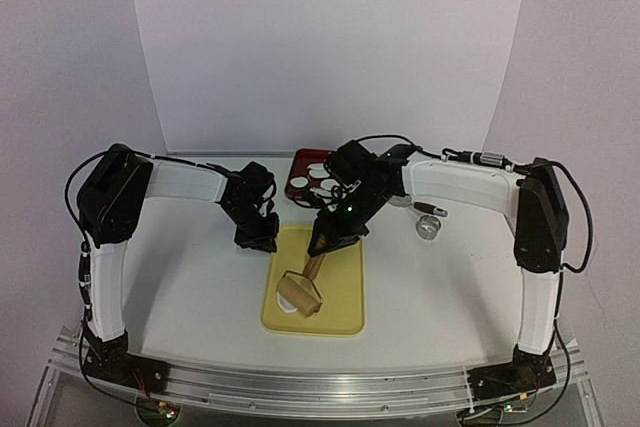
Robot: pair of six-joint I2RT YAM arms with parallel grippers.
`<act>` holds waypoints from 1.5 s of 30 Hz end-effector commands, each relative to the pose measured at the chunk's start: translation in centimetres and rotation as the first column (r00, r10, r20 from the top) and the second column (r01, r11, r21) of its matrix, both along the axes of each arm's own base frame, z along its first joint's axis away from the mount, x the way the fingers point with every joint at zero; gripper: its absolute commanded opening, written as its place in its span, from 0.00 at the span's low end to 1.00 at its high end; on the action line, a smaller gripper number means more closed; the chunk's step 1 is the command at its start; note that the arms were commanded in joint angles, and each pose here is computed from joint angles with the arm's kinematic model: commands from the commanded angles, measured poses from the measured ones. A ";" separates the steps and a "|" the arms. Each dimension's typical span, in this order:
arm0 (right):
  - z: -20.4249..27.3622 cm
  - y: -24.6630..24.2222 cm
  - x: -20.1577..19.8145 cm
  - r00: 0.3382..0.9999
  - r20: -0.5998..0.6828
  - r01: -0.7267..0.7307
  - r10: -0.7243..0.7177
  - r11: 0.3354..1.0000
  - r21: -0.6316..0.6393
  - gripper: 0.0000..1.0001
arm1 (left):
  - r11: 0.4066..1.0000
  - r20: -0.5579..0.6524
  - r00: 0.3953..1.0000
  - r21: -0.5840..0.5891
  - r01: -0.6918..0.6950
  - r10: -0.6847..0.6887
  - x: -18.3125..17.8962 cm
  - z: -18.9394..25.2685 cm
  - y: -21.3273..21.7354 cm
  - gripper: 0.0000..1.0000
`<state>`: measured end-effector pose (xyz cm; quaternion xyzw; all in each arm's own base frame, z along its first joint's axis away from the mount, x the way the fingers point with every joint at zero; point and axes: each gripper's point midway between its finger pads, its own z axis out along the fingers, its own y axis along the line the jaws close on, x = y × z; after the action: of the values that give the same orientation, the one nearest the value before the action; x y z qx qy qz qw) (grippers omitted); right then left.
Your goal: Roll out the dumpling wrappers from the dough
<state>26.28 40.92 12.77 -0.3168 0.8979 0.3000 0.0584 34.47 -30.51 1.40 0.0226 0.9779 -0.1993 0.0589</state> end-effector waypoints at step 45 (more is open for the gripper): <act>-11.2 -2.9 -2.2 0.999 0.027 -0.029 0.042 0.924 -0.382 0.00 | 0.999 0.001 1.000 0.051 -0.013 0.013 1.0 -1.9 -0.1 0.00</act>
<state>24.79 43.59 11.14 -0.3422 0.8895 0.2972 0.0578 34.70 -30.71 1.40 0.0231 0.9791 -0.1952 0.0529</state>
